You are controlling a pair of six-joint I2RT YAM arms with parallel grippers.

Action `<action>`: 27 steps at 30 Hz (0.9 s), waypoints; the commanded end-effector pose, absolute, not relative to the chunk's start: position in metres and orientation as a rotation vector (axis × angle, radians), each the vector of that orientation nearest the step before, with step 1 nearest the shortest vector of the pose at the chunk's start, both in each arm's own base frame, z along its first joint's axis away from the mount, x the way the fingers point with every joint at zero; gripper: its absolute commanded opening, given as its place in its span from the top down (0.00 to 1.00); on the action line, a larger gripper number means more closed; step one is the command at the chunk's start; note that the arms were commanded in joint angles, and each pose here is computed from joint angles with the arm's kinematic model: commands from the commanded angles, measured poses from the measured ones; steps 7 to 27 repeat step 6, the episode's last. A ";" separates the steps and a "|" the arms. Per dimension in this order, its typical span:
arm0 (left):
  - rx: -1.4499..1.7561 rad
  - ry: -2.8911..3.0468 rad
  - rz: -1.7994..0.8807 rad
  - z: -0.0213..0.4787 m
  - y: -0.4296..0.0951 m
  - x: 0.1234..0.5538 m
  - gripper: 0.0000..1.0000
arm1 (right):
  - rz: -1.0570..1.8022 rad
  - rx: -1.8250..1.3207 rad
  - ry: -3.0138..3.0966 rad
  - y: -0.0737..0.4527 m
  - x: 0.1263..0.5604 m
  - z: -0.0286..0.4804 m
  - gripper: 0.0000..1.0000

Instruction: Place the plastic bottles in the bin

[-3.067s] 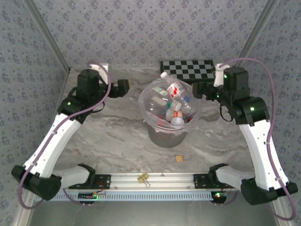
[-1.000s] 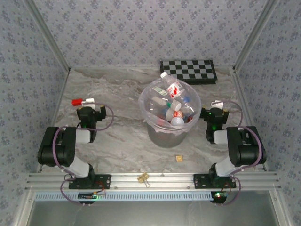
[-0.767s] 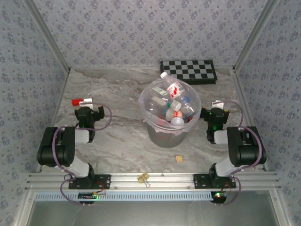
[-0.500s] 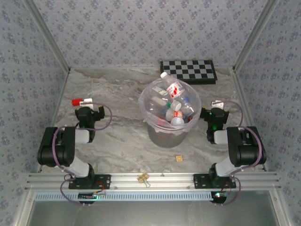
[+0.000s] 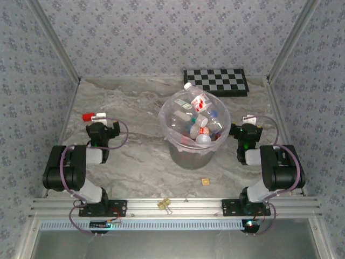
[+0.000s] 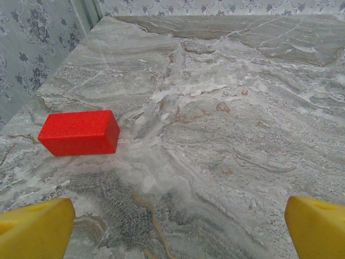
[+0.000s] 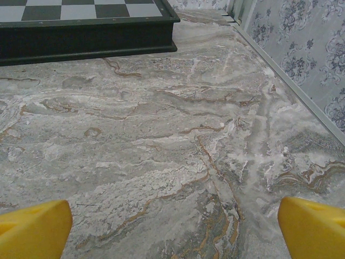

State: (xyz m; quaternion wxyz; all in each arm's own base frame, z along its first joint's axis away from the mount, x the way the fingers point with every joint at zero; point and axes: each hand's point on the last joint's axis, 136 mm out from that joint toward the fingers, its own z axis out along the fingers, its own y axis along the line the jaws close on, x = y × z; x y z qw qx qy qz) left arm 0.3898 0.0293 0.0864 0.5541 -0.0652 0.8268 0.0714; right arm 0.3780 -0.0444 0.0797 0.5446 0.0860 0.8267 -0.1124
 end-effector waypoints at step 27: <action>-0.159 1.940 0.146 0.091 0.027 0.394 0.00 | -0.268 0.190 1.931 -0.043 0.383 0.089 0.00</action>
